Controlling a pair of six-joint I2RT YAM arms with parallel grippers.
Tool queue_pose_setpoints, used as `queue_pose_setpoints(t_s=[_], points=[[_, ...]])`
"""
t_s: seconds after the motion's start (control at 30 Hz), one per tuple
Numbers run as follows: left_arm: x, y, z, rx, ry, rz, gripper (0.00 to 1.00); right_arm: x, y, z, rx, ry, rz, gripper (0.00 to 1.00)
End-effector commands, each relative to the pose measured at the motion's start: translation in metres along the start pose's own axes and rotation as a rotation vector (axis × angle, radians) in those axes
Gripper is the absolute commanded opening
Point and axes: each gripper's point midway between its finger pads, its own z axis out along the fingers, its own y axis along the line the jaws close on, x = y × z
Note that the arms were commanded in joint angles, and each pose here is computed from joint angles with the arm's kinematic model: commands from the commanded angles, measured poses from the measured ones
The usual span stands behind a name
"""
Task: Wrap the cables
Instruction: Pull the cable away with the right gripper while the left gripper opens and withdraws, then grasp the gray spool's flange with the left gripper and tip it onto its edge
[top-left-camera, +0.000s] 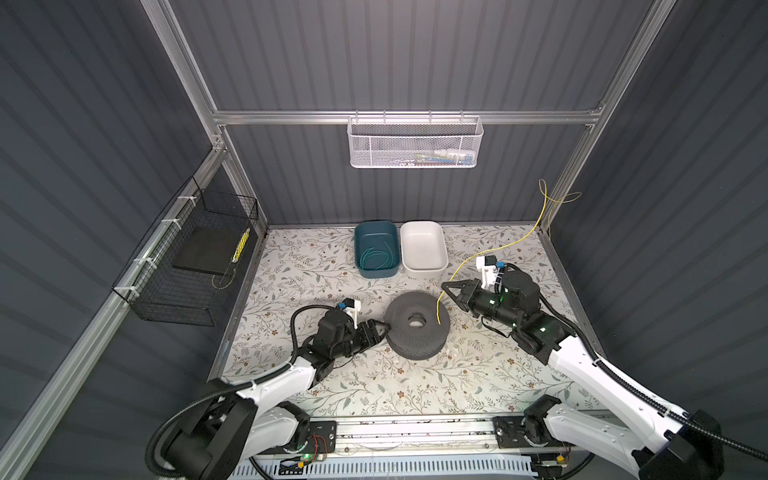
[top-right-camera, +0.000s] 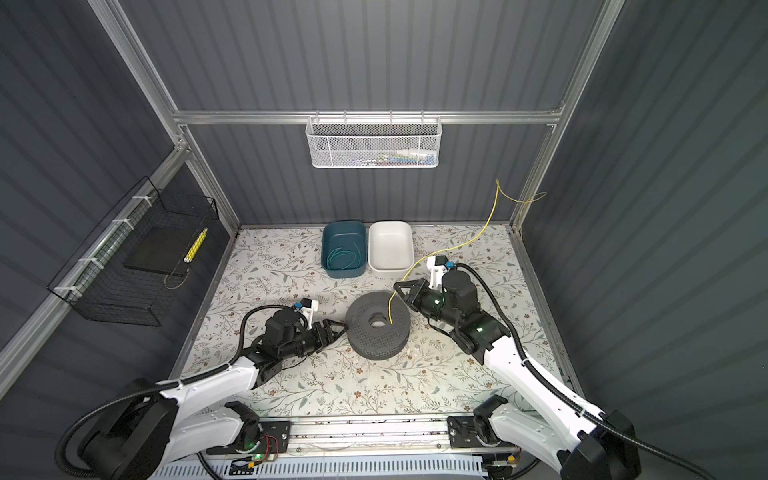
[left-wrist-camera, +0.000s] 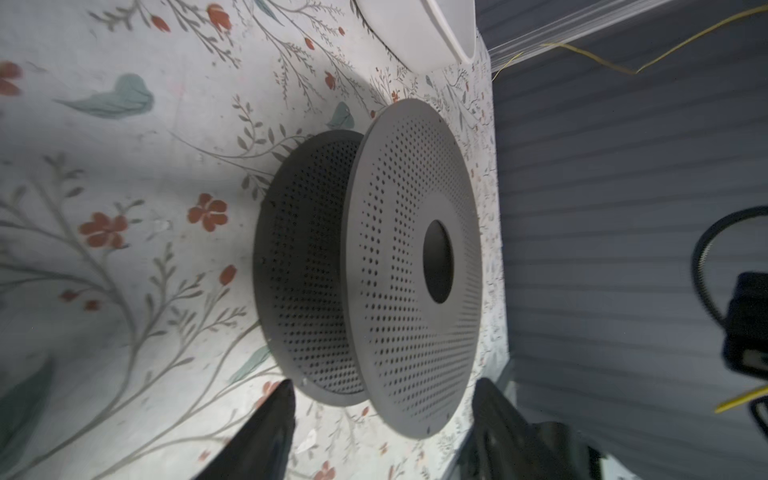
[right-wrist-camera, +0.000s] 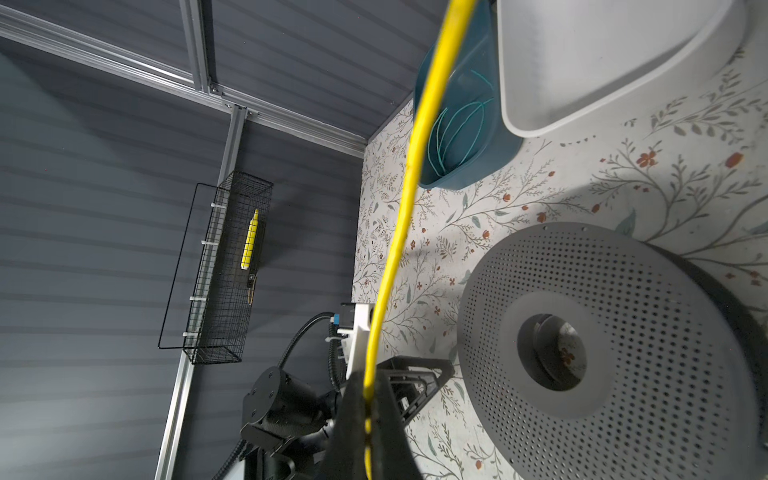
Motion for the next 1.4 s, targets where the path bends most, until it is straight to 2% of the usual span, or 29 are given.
queue_pose_setpoints(t_s=[0.0, 0.17, 0.3, 0.47, 0.53, 0.67, 0.77, 0.97, 1.03, 1.13, 1.27, 1.37], points=[[-0.003, -0.028, 0.006, 0.146, 0.033, 0.017, 0.65, -0.005, 0.006, -0.001, -0.021, -0.015, -0.008, 0.0], [-0.006, -0.021, 0.016, 0.124, 0.041, 0.029, 0.61, -0.005, 0.007, -0.002, -0.027, -0.015, -0.003, 0.0], [-0.008, -0.017, 0.024, 0.124, 0.04, 0.033, 0.53, -0.004, 0.007, -0.003, -0.028, -0.009, -0.003, 0.0], [0.001, -0.021, 0.034, 0.246, 0.083, 0.028, 0.48, -0.004, 0.009, -0.003, -0.032, -0.01, -0.004, 0.0], [0.003, -0.018, 0.037, 0.281, 0.077, -0.007, 0.41, -0.004, 0.009, -0.003, -0.031, -0.01, -0.005, 0.0], [0.004, -0.012, 0.042, 0.358, 0.057, -0.069, 0.14, -0.004, 0.009, -0.004, -0.029, -0.01, -0.006, 0.0], [0.009, 0.001, 0.049, 0.327, 0.077, -0.108, 0.01, -0.004, 0.01, -0.005, -0.03, -0.008, -0.009, 0.0], [0.003, -0.004, 0.04, 0.307, 0.042, -0.099, 0.0, -0.005, 0.011, -0.006, -0.027, -0.013, -0.014, 0.0], [-0.001, -0.008, 0.037, 0.284, 0.032, -0.086, 0.0, -0.006, 0.011, -0.005, -0.027, -0.012, -0.013, 0.0], [-0.008, -0.008, 0.033, 0.175, 0.024, -0.055, 0.0, -0.007, 0.014, -0.004, -0.032, -0.013, -0.015, 0.0], [-0.034, -0.012, 0.006, -0.131, -0.043, 0.083, 0.0, -0.009, 0.015, -0.004, -0.033, -0.015, -0.018, 0.0], [-0.059, -0.029, -0.024, -0.267, -0.122, 0.154, 0.0, -0.012, 0.017, -0.004, -0.039, -0.028, -0.017, 0.0]])
